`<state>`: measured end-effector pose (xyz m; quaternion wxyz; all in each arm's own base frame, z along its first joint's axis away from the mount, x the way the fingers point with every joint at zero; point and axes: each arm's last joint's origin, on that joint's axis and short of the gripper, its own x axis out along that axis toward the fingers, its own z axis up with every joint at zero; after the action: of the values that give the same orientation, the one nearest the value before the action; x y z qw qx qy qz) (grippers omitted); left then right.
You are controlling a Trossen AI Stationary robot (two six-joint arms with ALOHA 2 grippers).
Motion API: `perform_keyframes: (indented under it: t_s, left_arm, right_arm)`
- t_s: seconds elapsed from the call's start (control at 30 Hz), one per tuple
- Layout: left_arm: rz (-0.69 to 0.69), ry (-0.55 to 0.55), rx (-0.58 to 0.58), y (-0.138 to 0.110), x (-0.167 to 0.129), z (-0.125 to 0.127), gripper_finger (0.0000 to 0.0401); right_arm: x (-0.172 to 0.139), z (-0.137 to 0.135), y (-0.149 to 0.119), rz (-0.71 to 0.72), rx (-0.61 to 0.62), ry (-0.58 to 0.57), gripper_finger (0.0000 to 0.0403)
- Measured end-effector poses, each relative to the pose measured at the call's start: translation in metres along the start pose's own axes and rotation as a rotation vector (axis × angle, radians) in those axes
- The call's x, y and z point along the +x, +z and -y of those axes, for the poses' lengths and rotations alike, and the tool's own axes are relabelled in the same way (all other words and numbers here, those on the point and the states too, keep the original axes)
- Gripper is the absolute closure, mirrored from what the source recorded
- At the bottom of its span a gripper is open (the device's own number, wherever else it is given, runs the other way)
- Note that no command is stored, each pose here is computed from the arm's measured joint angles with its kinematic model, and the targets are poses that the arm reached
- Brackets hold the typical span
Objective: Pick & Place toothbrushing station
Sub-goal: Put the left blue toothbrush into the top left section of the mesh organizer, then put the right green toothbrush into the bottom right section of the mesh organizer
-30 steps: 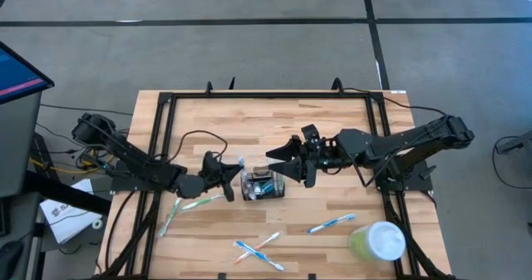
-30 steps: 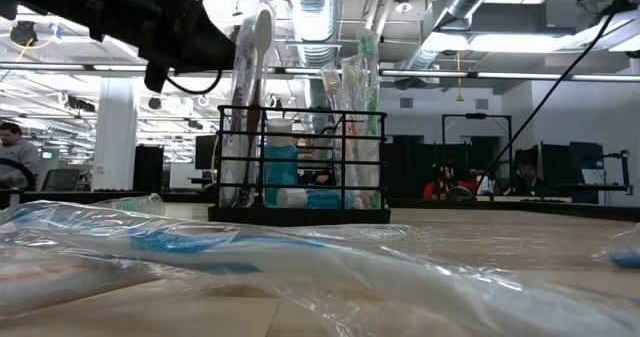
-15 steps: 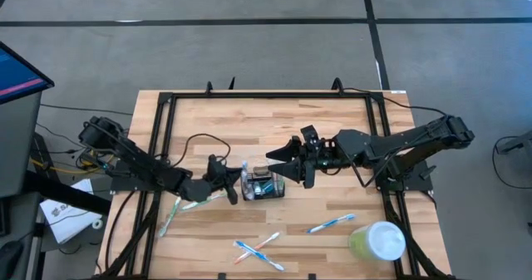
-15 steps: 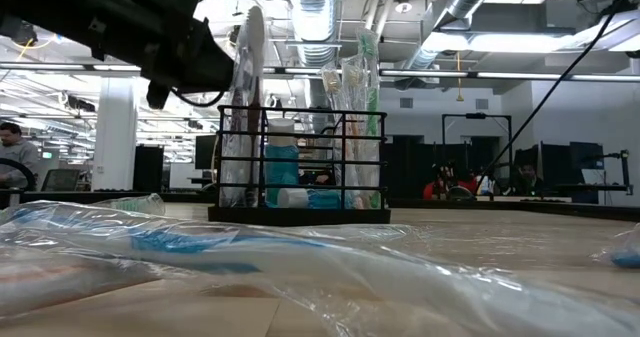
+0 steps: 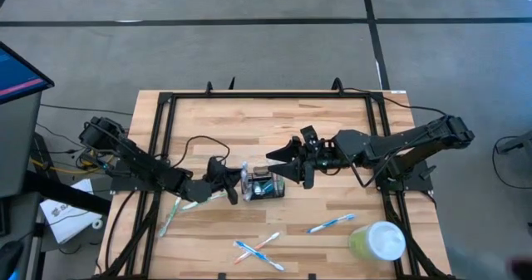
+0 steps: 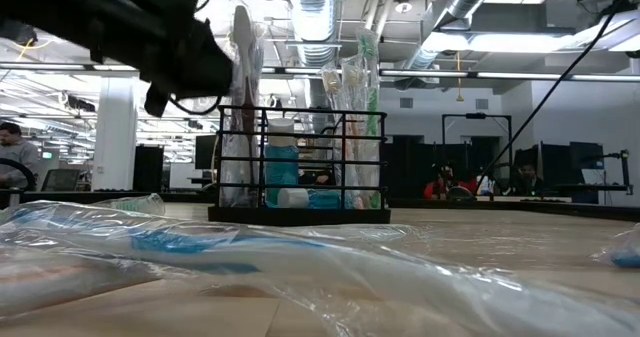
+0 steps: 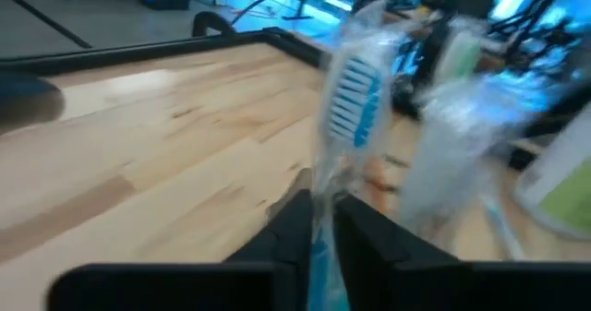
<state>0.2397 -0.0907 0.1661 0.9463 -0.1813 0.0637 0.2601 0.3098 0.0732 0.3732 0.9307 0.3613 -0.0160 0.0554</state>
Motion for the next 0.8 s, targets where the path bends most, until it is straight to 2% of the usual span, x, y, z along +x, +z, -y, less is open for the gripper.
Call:
perform_keyframes:
  t_s: [0.23, 0.33, 0.43, 0.6, 0.67, 0.8]
  left_arm:
    - [0.025, -0.049, -0.058, 0.024, -0.012, 0.0, 0.0239]
    - [-0.01, -0.049, -0.021, 0.032, -0.02, -0.006, 0.0184]
    - [-0.07, -0.027, -0.023, 0.038, -0.029, -0.016, 0.0147]
    - [-0.209, -0.114, -0.095, 0.049, -0.046, -0.029, 0.0134]
    - [-0.273, -0.176, -0.144, 0.052, -0.051, -0.03, 0.0143]
    - [-0.481, -0.253, -0.166, 0.047, -0.057, -0.033, 0.0174]
  right_arm:
    - [0.0, 0.0, 0.0, 0.0, 0.0, 0.0, 0.0098]
    - [0.0, 0.0, 0.0, 0.001, 0.0, 0.001, 0.0098]
    - [0.0, 0.0, 0.0, 0.001, 0.0, 0.002, 0.0098]
    - [0.0, -0.001, 0.0, -0.015, 0.0, 0.021, 0.0098]
    - [0.0, 0.0, 0.001, -0.031, -0.001, 0.039, 0.0098]
    - [0.001, 0.002, 0.003, -0.047, -0.009, 0.058, 0.0098]
